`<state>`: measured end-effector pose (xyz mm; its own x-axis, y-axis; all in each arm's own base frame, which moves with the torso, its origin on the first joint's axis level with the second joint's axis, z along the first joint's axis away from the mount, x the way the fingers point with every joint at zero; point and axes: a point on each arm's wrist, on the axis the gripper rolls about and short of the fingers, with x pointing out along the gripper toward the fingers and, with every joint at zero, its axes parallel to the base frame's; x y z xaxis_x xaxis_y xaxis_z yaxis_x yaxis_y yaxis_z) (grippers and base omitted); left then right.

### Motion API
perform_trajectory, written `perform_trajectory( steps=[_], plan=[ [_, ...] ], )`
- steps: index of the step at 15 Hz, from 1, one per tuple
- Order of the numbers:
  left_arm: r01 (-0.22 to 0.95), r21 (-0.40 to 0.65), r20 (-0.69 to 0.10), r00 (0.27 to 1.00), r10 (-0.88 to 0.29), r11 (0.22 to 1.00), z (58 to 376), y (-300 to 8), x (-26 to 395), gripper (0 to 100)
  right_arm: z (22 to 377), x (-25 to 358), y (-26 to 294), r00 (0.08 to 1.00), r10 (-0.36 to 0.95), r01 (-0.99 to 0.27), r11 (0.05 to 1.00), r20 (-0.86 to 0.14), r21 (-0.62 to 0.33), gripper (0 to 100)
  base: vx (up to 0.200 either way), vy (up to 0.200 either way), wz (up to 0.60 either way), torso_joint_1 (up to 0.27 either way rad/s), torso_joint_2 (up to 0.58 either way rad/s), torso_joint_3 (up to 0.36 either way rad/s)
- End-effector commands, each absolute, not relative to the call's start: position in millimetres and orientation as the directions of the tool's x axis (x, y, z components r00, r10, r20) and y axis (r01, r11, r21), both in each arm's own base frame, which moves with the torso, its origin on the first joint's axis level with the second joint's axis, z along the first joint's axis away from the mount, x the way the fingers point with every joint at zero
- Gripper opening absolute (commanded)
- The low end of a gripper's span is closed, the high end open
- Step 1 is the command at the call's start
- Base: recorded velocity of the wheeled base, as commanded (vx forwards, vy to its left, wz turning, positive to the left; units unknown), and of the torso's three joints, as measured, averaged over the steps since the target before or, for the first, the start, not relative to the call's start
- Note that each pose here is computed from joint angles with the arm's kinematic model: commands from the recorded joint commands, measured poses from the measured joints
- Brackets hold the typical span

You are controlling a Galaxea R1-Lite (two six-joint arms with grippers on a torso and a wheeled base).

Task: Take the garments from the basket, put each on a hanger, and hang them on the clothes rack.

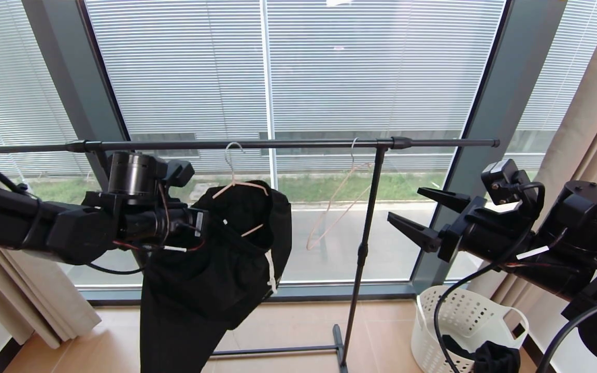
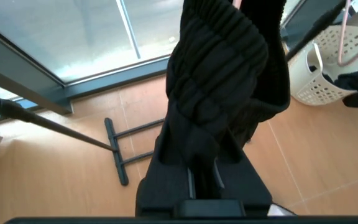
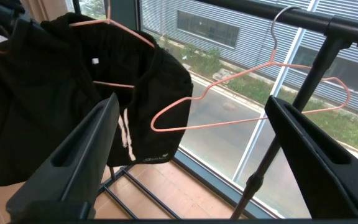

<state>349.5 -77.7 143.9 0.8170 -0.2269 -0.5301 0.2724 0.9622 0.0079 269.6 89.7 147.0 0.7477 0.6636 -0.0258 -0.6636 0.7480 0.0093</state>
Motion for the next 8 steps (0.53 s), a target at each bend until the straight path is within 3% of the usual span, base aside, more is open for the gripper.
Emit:
perform_trajectory(
  steps=[1, 4, 8],
  plan=[
    [0.251, 0.012, -0.521, 0.828, -0.208, 0.968, 131, -86, 382, 0, 147, 270, 89, 0.748, 0.663, -0.663, 0.748, -0.026, 0.009, 100, 0.000, 0.000, 0.00, 0.000, 0.00, 0.000],
    [0.227, -0.041, -0.482, 0.849, -0.218, 0.973, 134, -93, 403, 0, 146, 270, 90, 0.747, 0.665, -0.665, 0.747, -0.029, 0.009, 100, 0.000, 0.000, 0.00, 0.000, 0.00, 0.000],
    [0.223, -0.050, -0.489, 0.845, -0.219, 0.973, 122, -97, 418, 0, 146, 270, 90, 0.748, 0.663, -0.663, 0.748, -0.031, 0.011, 100, 0.000, 0.000, 0.00, 0.000, 0.00, 0.000]
  ],
)
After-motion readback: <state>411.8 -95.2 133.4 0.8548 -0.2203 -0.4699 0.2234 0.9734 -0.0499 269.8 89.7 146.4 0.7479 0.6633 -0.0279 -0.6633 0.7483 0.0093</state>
